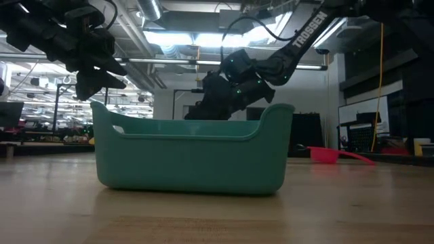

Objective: Nest measuring cups in basket
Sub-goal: Adjust the light blue measuring cup

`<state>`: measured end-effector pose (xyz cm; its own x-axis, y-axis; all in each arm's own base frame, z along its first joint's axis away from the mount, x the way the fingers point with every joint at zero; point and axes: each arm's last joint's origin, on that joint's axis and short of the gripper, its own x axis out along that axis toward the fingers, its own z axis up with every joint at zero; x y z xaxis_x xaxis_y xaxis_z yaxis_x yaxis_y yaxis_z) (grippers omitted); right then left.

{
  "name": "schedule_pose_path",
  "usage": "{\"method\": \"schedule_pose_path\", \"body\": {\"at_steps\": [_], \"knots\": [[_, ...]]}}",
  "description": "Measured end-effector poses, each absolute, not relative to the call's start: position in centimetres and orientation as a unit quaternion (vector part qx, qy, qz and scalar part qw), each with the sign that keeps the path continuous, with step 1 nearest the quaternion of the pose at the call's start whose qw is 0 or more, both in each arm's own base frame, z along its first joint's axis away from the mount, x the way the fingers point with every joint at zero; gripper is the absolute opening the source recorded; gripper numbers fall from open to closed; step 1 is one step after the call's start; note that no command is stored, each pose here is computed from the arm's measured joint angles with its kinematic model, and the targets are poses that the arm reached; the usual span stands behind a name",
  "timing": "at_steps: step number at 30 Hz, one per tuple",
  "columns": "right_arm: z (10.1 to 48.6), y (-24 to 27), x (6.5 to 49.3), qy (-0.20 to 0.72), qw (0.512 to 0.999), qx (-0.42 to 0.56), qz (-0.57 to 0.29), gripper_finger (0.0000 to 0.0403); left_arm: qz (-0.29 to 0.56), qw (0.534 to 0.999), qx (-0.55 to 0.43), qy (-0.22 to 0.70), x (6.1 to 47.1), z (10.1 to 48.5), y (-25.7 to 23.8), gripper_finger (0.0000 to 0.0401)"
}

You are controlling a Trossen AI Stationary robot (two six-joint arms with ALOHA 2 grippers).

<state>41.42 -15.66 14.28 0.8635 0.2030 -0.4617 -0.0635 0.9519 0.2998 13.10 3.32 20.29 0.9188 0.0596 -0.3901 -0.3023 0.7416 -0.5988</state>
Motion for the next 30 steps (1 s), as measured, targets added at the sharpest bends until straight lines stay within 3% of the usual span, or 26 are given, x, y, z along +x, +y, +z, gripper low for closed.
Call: {"method": "schedule_pose_path", "body": {"at_steps": [11,15,30], "knots": [[13.9,-13.9,41.8,0.273,0.948,0.139,0.085,0.0205,0.099,0.916,-0.346,0.176,13.1,20.3,3.3,0.0134],[13.8,-13.6,42.0,0.282,0.949,0.128,0.054,0.0189,0.099,0.916,-0.346,0.176,13.1,20.3,3.3,0.0134],[13.7,-13.6,41.9,0.287,0.948,0.128,0.043,0.008,0.099,0.916,-0.346,0.176,13.1,20.3,3.3,0.0133]]}}
